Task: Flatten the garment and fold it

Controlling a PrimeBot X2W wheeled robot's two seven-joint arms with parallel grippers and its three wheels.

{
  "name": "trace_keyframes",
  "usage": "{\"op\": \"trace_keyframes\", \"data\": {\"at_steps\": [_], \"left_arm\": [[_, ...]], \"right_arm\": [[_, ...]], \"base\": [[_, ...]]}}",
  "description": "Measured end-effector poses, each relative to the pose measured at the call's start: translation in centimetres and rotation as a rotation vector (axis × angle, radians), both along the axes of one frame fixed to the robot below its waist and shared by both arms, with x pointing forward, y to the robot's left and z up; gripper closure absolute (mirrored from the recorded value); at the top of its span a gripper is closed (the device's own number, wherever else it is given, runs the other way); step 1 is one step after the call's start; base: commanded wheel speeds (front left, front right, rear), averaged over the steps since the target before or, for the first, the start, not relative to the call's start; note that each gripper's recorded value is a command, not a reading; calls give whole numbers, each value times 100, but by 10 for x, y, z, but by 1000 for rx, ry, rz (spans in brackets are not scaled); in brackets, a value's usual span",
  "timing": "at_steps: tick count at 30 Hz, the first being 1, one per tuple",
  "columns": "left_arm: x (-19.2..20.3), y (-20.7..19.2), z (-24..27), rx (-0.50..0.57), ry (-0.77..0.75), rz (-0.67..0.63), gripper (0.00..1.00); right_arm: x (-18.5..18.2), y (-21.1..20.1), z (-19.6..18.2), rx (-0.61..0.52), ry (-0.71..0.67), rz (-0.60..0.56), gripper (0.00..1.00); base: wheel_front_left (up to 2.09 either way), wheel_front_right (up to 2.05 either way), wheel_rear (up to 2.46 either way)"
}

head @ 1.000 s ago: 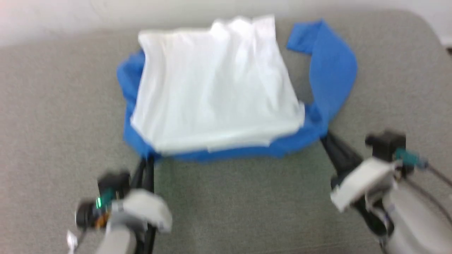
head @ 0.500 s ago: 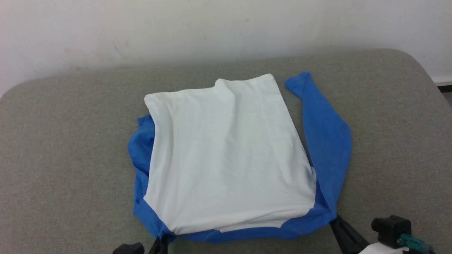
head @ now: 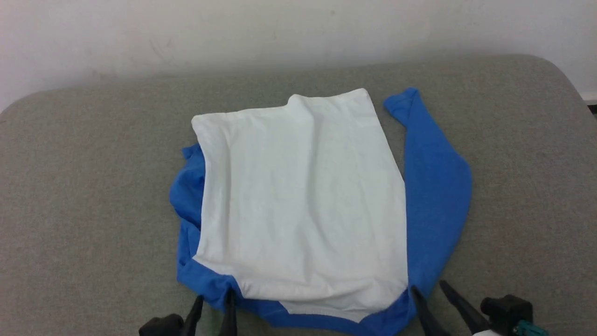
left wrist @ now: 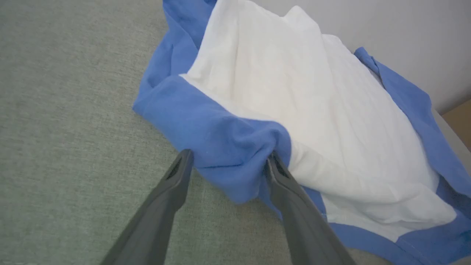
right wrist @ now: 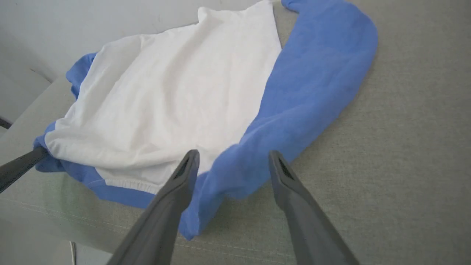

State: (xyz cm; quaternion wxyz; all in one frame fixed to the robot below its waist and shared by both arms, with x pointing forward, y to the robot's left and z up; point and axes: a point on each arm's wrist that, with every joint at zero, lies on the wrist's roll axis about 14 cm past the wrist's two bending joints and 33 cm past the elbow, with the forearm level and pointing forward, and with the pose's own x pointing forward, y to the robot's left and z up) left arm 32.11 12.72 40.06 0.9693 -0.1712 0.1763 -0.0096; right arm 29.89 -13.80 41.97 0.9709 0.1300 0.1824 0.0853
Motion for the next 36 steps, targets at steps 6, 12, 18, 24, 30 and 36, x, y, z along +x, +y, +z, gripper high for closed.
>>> {"op": "trace_keyframes", "data": {"at_steps": [6, 12, 18, 24, 30, 36], "left_arm": [[20, 12, 46, 18, -187, 36, 0], [50, 37, 88, 76, -331, 76, 0], [106, 49, 126, 135, -409, 39, 0], [170, 43, 127, 169, -313, -79, 0], [207, 41, 71, 250, -6, -206, 0], [208, 46, 7, 336, 308, -292, 0]], "right_arm": [[13, -13, 45, 10, -204, -64, 0], [21, -22, 76, -9, -308, -96, 0], [37, -23, 97, -27, -358, -95, 0], [57, -25, 99, -39, -361, -98, 0], [71, -30, 82, -50, -312, -109, 0], [73, -35, 63, -57, -251, -125, 0]], "base": [[0, 0, 0], [0, 0, 0], [0, 0, 0], [0, 0, 0], [0, 0, 0], [0, 0, 0]]}}
